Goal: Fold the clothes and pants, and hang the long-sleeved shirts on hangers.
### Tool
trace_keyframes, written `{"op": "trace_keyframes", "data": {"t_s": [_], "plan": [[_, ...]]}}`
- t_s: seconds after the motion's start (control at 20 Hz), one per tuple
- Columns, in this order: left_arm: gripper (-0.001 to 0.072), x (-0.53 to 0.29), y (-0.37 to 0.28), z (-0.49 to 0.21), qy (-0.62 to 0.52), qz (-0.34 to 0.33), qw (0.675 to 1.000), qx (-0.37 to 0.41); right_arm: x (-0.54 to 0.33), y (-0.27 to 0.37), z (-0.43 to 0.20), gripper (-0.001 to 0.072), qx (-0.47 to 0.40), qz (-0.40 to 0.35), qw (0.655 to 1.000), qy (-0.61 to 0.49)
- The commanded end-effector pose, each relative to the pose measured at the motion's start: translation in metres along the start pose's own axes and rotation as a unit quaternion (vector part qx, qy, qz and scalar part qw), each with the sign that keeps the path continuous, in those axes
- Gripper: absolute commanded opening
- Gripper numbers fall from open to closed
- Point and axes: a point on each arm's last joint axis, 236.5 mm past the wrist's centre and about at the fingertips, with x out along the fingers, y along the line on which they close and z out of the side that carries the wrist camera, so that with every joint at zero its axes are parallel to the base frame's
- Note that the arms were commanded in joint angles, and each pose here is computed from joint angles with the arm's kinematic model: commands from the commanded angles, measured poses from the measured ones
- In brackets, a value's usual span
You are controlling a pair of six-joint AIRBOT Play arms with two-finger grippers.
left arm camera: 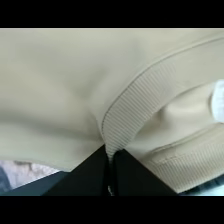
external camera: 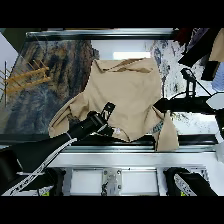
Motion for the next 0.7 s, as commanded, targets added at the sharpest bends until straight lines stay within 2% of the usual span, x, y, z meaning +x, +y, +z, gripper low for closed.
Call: {"op": "trace_keyframes", "data": {"t_s": [0.0, 0.15, 0.3, 0.45, 0.65], "plan": [[0.0018, -0.029, -0.004, 0.017, -0.049, -0.021, 0.999, -0.006, 0.004, 0.000, -0.019, 0.0477, -0.014, -0.018, 0.999, 0.041], [0.0018, -0.059, -0.008, 0.025, -0.083, -0.046, 0.995, -0.017, 0.014, -0.001, -0.052, 0.0477, -0.043, -0.096, 0.989, 0.108], [0.0017, -0.078, -0.014, 0.027, -0.100, -0.069, 0.992, -0.028, 0.029, 0.020, -0.073, 0.0477, -0.017, -0.153, 0.980, 0.128], [0.0018, -0.081, -0.018, 0.025, -0.098, -0.078, 0.992, -0.033, 0.056, 0.052, -0.104, 0.0478, -0.003, -0.163, 0.973, 0.163], [0.0018, -0.080, -0.017, 0.025, -0.098, -0.077, 0.992, -0.033, 0.101, 0.081, -0.151, 0.0488, -0.030, -0.170, 0.960, 0.221]]}}
